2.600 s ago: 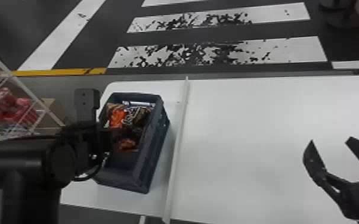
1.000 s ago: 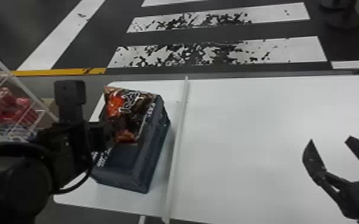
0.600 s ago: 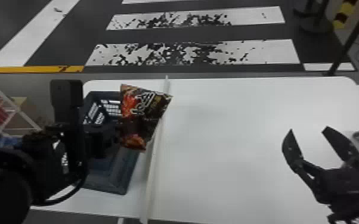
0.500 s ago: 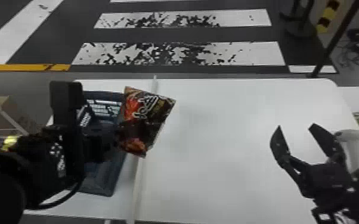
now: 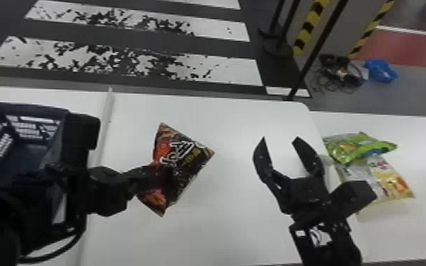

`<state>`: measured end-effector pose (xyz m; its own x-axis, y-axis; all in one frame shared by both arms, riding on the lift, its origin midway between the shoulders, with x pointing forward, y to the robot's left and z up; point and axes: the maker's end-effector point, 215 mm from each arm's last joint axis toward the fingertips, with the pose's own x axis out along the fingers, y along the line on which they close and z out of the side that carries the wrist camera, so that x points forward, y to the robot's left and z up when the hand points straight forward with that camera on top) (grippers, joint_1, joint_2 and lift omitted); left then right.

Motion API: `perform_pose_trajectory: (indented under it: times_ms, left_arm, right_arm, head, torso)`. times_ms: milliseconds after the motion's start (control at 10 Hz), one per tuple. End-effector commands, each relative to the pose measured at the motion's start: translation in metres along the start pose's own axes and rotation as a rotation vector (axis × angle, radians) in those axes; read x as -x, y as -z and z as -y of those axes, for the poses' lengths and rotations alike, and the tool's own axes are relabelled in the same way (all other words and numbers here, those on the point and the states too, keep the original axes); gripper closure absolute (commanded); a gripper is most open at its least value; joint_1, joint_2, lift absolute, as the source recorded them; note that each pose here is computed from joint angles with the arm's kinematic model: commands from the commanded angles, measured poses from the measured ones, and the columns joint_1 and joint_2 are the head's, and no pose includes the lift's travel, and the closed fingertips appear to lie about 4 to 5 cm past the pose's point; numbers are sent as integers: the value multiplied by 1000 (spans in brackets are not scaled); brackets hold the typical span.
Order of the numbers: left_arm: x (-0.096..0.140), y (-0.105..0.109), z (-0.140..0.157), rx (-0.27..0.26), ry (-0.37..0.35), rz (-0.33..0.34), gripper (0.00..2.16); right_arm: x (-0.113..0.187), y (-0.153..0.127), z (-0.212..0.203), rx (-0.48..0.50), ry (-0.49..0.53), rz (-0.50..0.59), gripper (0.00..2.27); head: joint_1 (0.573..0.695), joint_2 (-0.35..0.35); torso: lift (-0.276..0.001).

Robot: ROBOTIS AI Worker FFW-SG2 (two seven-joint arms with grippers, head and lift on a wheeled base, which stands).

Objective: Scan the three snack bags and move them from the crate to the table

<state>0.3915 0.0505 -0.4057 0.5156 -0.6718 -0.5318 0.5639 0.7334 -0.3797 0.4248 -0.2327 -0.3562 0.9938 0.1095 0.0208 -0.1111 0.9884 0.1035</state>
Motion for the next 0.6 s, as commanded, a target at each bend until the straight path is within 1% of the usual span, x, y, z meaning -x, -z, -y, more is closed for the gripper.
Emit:
perform_pose_trajectory:
  times_ms: [0, 100, 200, 300, 400, 500]
  left_arm:
    - [-31, 11, 19, 17, 81, 8, 1612]
    - [-48, 16, 38, 35, 144, 16, 1612]
    - [-67, 26, 54, 21, 176, -3, 1612]
    - [-85, 31, 69, -23, 197, -14, 1612]
    - [-103, 33, 85, -57, 229, -11, 1612]
    - [-122, 40, 97, -69, 252, -21, 1598]
  right_arm:
    - [-3, -4, 1, -8, 1, 8, 167]
    - [-4, -5, 0, -12, -1, 11, 167]
    - [-4, -7, 0, -20, 1, 15, 167]
    - [-5, -8, 0, -24, 0, 18, 167]
    - [-5, -8, 0, -28, -2, 18, 167]
    - [-5, -9, -1, -27, -4, 22, 167]
  head:
    - [695, -239]
    - [695, -273]
    - [695, -305]
    - [695, -335]
    - [695, -350]
    - [695, -350]
  torso:
    - [-62]
    - [-62]
    - [-62]
    - [-62]
    - [-62]
    - [-62]
